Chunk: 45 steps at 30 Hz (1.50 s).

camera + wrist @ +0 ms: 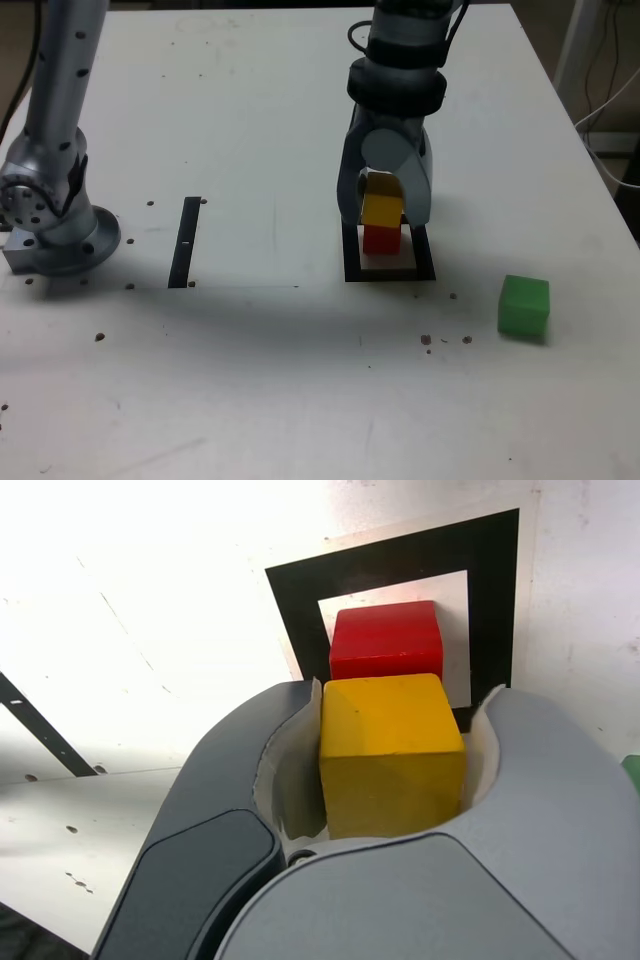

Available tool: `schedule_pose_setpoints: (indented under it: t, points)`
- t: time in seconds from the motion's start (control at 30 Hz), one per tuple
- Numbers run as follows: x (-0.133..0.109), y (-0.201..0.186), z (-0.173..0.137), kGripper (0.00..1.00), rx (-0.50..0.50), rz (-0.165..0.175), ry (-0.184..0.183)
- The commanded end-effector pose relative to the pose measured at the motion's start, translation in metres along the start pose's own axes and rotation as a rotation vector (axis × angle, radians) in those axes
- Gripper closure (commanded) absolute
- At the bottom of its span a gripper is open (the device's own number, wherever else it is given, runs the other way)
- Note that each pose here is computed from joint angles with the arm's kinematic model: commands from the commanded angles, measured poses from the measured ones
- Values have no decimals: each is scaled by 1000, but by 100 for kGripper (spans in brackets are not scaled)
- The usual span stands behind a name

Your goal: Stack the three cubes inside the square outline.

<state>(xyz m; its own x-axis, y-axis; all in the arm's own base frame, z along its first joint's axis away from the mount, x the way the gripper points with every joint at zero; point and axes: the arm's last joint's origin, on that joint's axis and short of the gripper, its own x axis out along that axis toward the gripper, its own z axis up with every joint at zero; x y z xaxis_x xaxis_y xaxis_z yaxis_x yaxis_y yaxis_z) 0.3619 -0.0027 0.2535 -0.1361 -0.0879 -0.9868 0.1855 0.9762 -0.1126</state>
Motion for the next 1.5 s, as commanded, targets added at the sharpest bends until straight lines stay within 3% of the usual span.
schedule_pose_setpoints:
  t: [0.0, 0.37, 0.63, 0.97, 1.47]
  points:
    - [2, 2, 1, 1, 0, -1, 3]
    - [-3, 3, -6, 1, -3, 14, -13]
    - [-27, 0, -22, 1, -6, 88, -64]
    - [-59, -24, -19, 0, 43, 169, -94]
    - [-59, -84, 36, 0, 153, 179, -109]
